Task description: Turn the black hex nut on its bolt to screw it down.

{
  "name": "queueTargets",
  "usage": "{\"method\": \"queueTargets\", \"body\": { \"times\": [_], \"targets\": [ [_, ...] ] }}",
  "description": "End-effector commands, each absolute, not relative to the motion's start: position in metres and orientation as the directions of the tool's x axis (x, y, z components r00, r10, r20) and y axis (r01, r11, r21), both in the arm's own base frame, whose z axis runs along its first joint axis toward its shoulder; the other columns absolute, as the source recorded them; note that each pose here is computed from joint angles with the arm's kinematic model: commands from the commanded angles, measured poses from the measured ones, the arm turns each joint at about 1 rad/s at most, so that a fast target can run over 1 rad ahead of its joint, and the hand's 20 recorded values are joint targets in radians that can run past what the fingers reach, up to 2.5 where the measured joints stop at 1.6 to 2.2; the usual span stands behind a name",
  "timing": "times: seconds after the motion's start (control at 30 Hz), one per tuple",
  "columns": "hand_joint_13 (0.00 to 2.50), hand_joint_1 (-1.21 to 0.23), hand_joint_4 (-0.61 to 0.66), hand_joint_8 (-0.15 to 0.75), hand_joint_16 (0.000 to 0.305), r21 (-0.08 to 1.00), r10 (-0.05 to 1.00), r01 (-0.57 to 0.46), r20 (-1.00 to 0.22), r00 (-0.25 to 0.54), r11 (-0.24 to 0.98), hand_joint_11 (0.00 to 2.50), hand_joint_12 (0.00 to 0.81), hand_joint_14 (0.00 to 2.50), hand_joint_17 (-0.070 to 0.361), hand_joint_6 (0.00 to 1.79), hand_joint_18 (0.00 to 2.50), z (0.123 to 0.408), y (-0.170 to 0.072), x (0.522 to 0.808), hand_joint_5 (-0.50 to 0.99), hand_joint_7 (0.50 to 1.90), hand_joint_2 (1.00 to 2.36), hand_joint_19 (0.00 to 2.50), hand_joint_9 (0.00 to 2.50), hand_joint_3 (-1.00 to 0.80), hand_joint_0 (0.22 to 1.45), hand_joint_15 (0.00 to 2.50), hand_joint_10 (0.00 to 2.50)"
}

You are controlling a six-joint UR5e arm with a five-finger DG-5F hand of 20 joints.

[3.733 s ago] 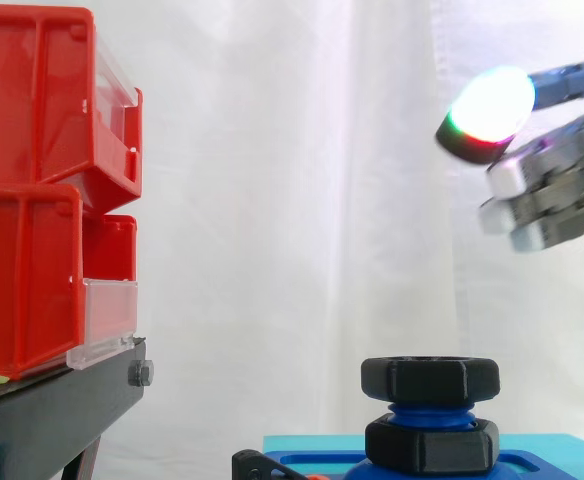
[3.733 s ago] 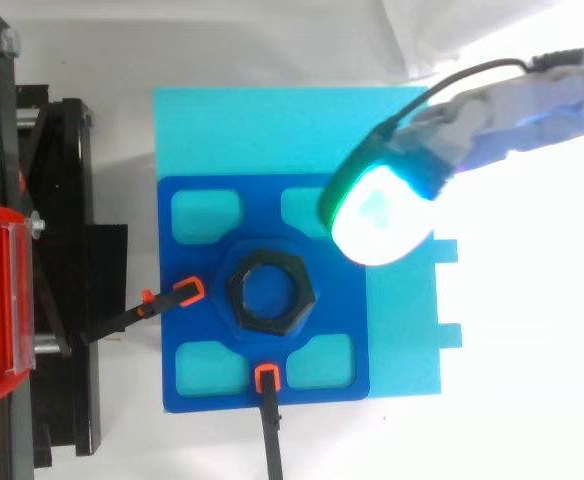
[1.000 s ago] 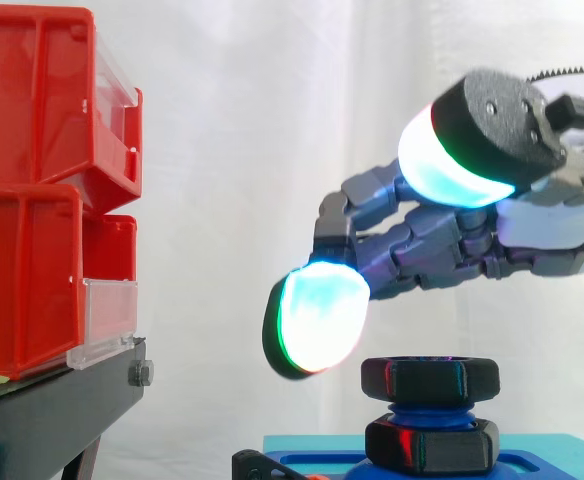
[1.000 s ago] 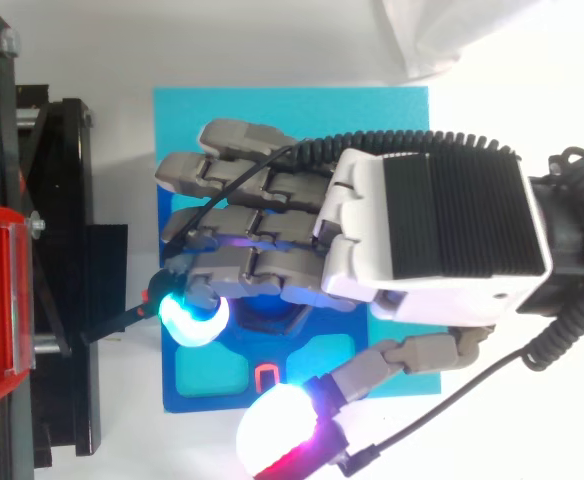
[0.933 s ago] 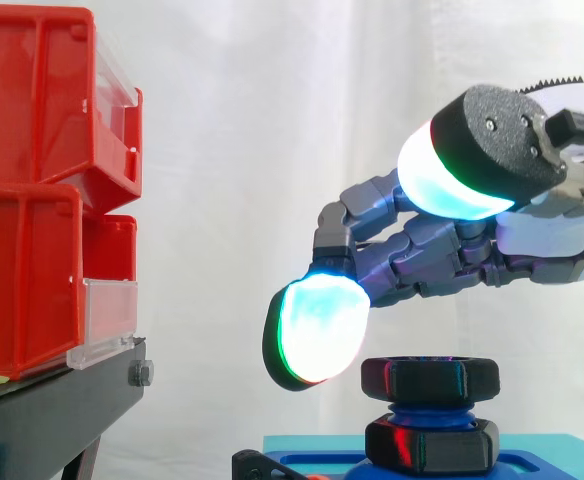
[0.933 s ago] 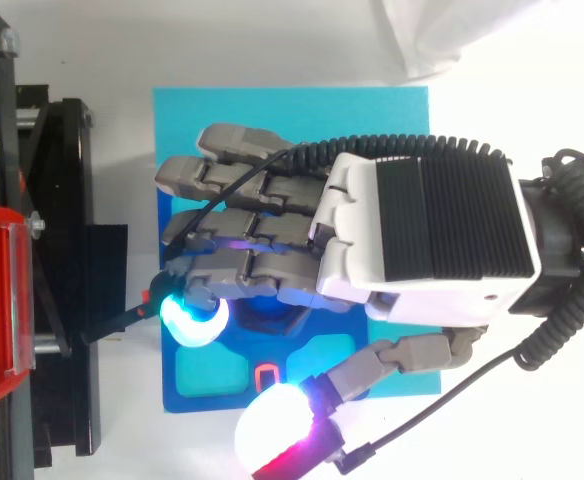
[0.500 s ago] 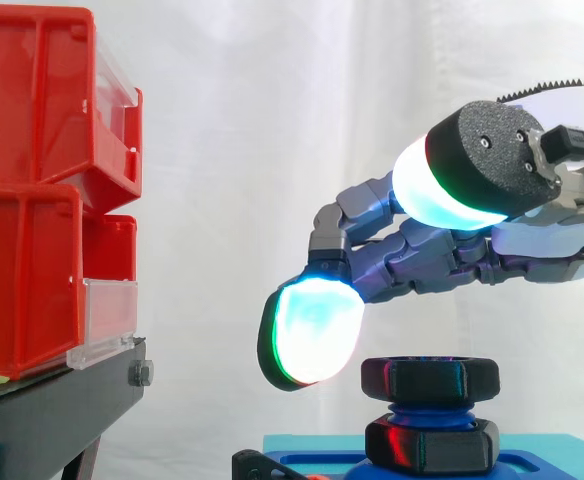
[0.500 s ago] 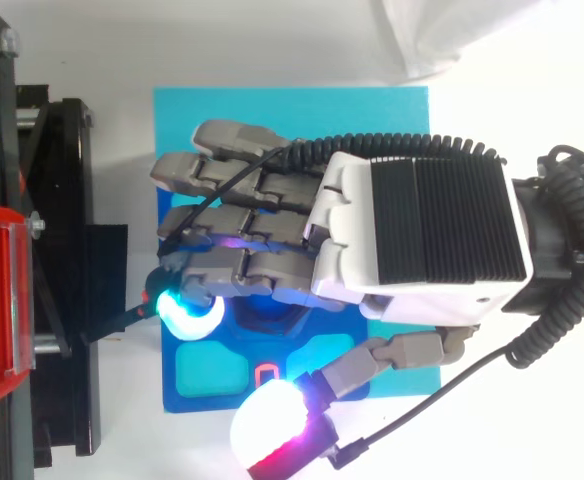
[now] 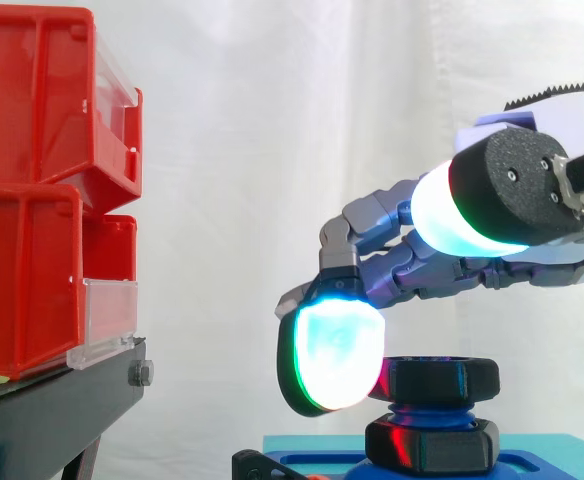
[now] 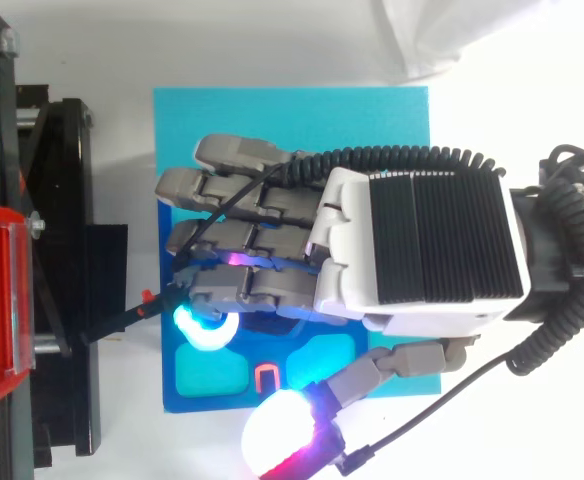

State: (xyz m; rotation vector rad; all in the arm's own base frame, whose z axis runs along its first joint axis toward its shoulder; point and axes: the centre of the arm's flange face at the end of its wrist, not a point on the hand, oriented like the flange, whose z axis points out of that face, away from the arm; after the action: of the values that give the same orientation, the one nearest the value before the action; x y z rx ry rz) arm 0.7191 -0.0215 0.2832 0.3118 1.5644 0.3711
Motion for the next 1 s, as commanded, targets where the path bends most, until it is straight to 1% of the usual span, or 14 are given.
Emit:
{"method": "queueTargets", "body": {
  "times": [0.0, 0.4, 0.5, 0.67, 0.77, 0.97],
  "targets": [
    [0.19, -0.26, 0.24, 0.308, 0.042, 0.420, 0.418, -0.033, -0.907, -0.037, 0.907, 0.34, 0.337, 0.00, 0.095, 0.53, 0.02, 0.283, -0.021, 0.718, -0.14, 1.10, 1.00, 0.03, 0.41, -0.50, 0.48, 0.04, 0.01],
    [0.21, -0.26, 0.25, 0.309, 0.042, 0.406, 0.404, -0.037, -0.914, -0.038, 0.913, 0.35, 0.339, 0.00, 0.094, 0.53, 0.05, 0.283, -0.025, 0.718, -0.14, 1.10, 1.00, 0.05, 0.41, -0.50, 0.48, 0.04, 0.01],
    [0.22, -0.26, 0.24, 0.311, 0.042, 0.406, 0.404, -0.035, -0.914, -0.039, 0.913, 0.36, 0.338, 0.00, 0.095, 0.54, 0.05, 0.282, -0.028, 0.718, -0.14, 1.09, 1.00, 0.04, 0.41, -0.50, 0.48, 0.05, 0.01],
    [0.23, -0.26, 0.23, 0.313, 0.042, 0.405, 0.403, -0.045, -0.914, -0.043, 0.913, 0.36, 0.340, 0.00, 0.095, 0.59, 0.06, 0.282, -0.029, 0.718, -0.15, 1.01, 1.00, 0.05, 0.41, -0.50, 0.48, 0.06, 0.01],
    [0.24, -0.26, 0.23, 0.313, 0.042, 0.403, 0.399, -0.043, -0.914, -0.069, 0.914, 0.37, 0.340, 0.00, 0.095, 0.60, 0.07, 0.280, -0.032, 0.715, -0.15, 1.00, 1.00, 0.05, 0.42, -0.50, 0.48, 0.05, 0.01],
    [0.25, -0.26, 0.24, 0.313, 0.042, 0.399, 0.396, -0.035, -0.915, -0.073, 0.916, 0.38, 0.341, 0.00, 0.095, 0.61, 0.08, 0.279, -0.042, 0.713, -0.15, 0.99, 1.00, 0.06, 0.42, -0.50, 0.48, 0.06, 0.01]
  ]
}}
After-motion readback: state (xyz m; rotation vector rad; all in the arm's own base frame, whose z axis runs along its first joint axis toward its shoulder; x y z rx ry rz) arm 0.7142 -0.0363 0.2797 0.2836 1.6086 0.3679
